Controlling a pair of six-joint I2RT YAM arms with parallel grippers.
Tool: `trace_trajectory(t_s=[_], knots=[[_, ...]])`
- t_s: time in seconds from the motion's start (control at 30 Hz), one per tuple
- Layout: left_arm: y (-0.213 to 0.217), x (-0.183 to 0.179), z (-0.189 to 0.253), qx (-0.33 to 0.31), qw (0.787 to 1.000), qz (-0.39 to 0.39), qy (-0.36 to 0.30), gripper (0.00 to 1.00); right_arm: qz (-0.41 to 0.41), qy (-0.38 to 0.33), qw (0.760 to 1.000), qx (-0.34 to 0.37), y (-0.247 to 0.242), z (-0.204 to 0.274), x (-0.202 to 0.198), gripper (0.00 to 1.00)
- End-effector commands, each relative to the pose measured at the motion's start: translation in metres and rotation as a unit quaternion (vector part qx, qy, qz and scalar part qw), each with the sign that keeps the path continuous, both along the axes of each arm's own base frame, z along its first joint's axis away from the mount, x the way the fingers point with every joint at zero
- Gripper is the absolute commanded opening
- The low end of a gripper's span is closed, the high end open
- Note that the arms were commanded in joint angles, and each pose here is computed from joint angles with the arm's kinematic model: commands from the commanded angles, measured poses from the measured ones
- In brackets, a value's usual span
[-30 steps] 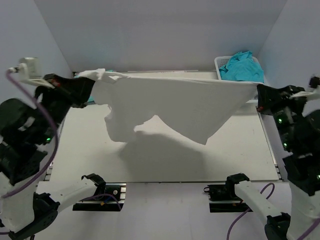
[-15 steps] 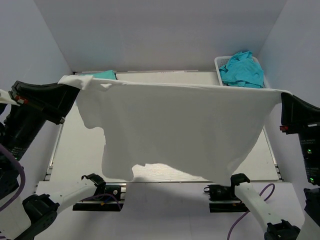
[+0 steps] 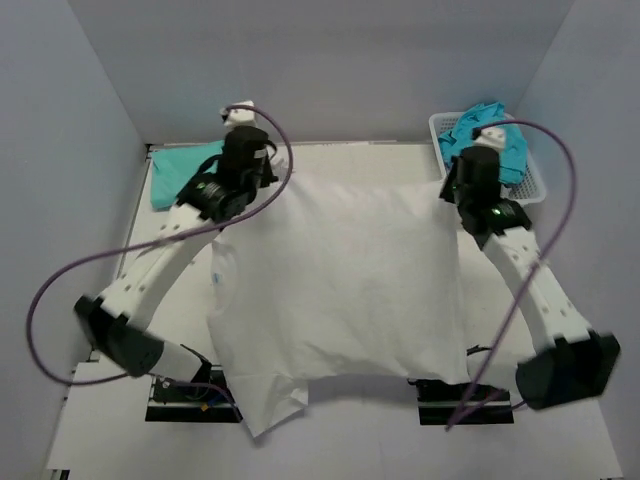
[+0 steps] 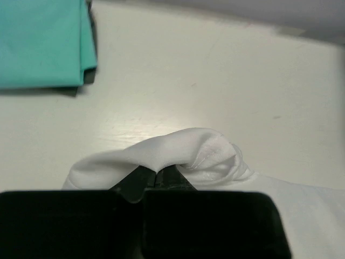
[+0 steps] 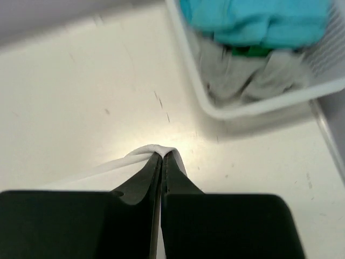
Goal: Fold and stack the t-shirts
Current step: Flatten out the tshirt, then fold the flattened tshirt in 1/3 of the way
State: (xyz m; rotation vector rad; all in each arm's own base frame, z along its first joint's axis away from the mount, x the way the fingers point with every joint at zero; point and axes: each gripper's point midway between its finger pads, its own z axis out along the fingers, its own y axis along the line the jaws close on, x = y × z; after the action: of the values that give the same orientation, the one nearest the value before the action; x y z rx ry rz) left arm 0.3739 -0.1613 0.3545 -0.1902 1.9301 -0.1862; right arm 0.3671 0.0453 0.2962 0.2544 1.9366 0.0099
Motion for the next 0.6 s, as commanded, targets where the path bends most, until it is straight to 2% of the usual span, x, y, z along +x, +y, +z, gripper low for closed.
trace_trajectory(t_s=[0.0,0.03,0.07,0.13,0.17,0.2,0.23,0.3,0.37,0.4,0.43,0.57], knots=[[0.019,0.04,-0.06,0.033,0.996,0.072,0.041,0.0,-0.002,0.004,1.0,0.009,0.006,-0.031,0.034,0.0],[0.031,0.054,-0.082,0.037,0.993,0.091,0.065,0.0,0.002,0.016,1.0,0.005,0.007,-0.043,0.039,0.0],[0.032,0.064,-0.107,0.043,0.991,0.089,0.093,0.0,0.004,0.056,0.998,-0.004,0.01,-0.077,0.05,0.0],[0.03,0.09,-0.141,0.033,0.988,0.077,0.128,0.0,0.009,0.055,0.998,-0.013,0.01,-0.085,0.066,0.0],[0.037,0.114,-0.172,0.034,0.983,0.091,0.155,0.0,0.008,0.088,0.996,-0.021,0.01,-0.114,0.079,0.0],[0.038,0.125,-0.185,0.031,0.981,0.09,0.167,0.0,0.02,0.09,0.995,-0.026,0.012,-0.115,0.088,0.0],[0.033,0.139,-0.193,0.023,0.983,0.075,0.169,0.0,0.024,0.112,0.993,-0.029,0.015,-0.135,0.095,0.0],[0.031,0.168,-0.217,0.02,0.982,0.067,0.176,0.0,0.037,0.117,0.992,-0.025,0.02,-0.141,0.118,0.0],[0.024,0.189,-0.214,0.015,0.986,0.046,0.161,0.0,0.046,0.141,0.989,-0.02,0.025,-0.164,0.13,0.0],[0.027,0.196,-0.218,0.016,0.986,0.045,0.161,0.0,0.05,0.142,0.988,-0.019,0.03,-0.17,0.148,0.0],[0.022,0.201,-0.239,0.02,0.983,0.034,0.177,0.0,0.052,0.137,0.989,-0.02,0.031,-0.171,0.155,0.0],[0.024,0.224,-0.244,0.023,0.985,0.024,0.17,0.0,0.053,0.13,0.99,-0.025,0.034,-0.174,0.188,0.0]])
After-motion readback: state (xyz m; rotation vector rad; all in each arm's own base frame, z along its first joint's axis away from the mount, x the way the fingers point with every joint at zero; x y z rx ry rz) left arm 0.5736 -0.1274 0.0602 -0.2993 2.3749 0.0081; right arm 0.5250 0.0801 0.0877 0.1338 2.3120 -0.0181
